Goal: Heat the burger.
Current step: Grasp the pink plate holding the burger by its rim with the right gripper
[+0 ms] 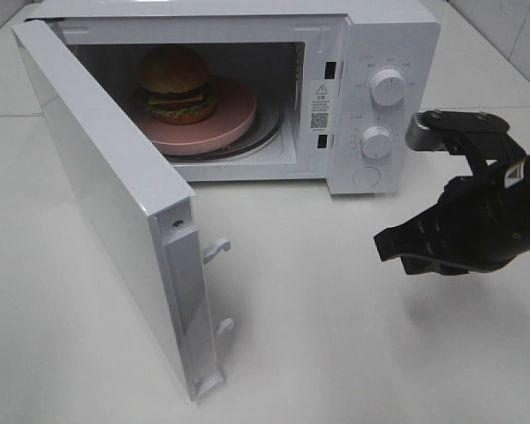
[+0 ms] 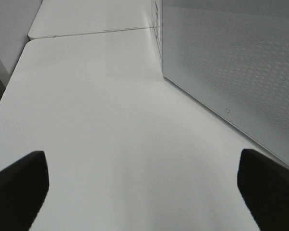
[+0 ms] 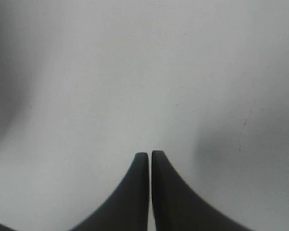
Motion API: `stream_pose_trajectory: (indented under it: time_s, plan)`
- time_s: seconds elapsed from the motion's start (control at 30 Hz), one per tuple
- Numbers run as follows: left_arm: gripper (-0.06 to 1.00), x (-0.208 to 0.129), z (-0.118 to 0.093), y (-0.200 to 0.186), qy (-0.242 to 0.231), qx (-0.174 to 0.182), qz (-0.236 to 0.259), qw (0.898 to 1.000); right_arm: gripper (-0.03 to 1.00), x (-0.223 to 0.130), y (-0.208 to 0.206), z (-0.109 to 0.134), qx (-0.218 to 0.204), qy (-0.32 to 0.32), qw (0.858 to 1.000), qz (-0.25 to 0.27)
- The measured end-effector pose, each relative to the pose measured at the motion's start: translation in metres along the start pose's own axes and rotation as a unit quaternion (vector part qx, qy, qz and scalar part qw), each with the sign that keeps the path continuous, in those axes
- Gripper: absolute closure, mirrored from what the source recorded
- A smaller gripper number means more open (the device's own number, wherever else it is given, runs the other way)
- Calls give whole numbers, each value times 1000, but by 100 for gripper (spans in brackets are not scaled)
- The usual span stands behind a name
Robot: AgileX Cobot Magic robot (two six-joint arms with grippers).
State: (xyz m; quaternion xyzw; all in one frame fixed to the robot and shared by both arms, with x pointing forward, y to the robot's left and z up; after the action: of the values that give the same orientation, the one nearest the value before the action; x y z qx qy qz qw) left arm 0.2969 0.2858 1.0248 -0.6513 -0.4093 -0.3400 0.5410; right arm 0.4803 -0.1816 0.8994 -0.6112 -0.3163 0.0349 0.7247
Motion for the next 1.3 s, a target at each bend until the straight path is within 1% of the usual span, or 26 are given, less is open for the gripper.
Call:
stream_pose_trajectory:
  time_s: [0.07,0.13,0.17,0.23,0.27,0.3,0.33,0.37,0.4,0.47,0.5,0.53,0.63,0.67,0.7,0.73,0.8,0.83,0.87,0.9,0.93,0.97,1.0,1.03,1.27,1.3]
  plan:
    - [-4,0,0,0,0,0,0,1000,89,3,-3,0,0,-25,1000,4]
    - [-4,0,0,0,0,0,0,1000,77,10,-11,-1,0,-102,995,10]
    - [-4,0,0,0,0,0,0,1000,77,10,-11,-1,0,-102,995,10]
    - [-4,0,0,0,0,0,0,1000,54,20,-17,-1,-1,-168,986,6]
    - [-4,0,0,0,0,0,0,1000,54,20,-17,-1,-1,-168,986,6]
    - [-4,0,0,0,0,0,0,1000,34,25,-20,0,-3,-210,978,3]
    - [-4,0,0,0,0,0,0,1000,23,27,-22,1,-2,-237,972,3]
    - [-4,0,0,0,0,0,0,1000,23,27,-22,1,-2,-237,972,3]
    - [-4,0,0,0,0,0,0,1000,9,31,-24,3,0,-286,958,3]
    - [-4,0,0,0,0,0,0,1000,6,33,-26,4,1,-313,950,3]
    - [-4,0,0,0,0,0,0,1000,1,36,-28,5,3,-360,933,3]
    - [-4,0,0,0,0,0,0,1000,1,36,-28,5,3,-360,933,3]
    - [-4,0,0,0,0,0,0,1000,-2,43,-28,5,14,-450,893,21]
    - [-4,0,0,0,0,0,0,1000,-2,43,-28,5,14,-450,893,21]
    - [-4,0,0,0,0,0,0,1000,-2,45,-26,7,22,-492,870,31]
    - [-4,0,0,0,0,0,0,1000,-2,45,-26,7,22,-492,870,31]
    - [-4,0,0,0,0,0,0,1000,-2,54,-23,11,29,-546,837,35]
    - [-4,0,0,0,0,0,0,1000,-2,54,-23,11,29,-546,837,35]
    - [-4,0,0,0,0,0,0,1000,-2,62,-20,15,30,-582,812,33]
    - [-4,0,0,0,0,0,0,1000,-2,62,-20,15,30,-582,812,33]
    - [-4,0,0,0,0,0,0,1000,-2,71,-16,18,31,-615,788,30]
    - [-4,0,0,0,0,0,0,1000,-2,76,-14,21,33,-631,775,27]
    - [-4,0,0,0,0,0,0,1000,-2,76,-14,21,33,-631,775,27]
    - [-4,0,0,0,0,0,0,1000,-2,89,-10,25,31,-656,754,19]
    - [-4,0,0,0,0,0,0,1000,-1,126,9,41,25,-690,723,-5]
    - [-4,0,0,0,0,0,0,1000,-1,135,13,45,24,-704,709,-10]
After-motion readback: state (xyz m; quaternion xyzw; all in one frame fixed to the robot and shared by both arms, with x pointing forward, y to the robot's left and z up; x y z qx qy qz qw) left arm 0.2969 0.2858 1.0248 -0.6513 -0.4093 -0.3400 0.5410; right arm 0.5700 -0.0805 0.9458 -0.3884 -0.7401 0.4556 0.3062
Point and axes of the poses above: a point on each arm's last joint axis where the gripper is mounted, y pointing out along that axis toward the gripper, z along the wrist's bending axis when the last joint is at zero, x = y × z, the point moved 7 cm from there along y, pointing out along that axis toward the gripper, and after that the axes turned 15 degrees about -y, right-handed, at the moved point
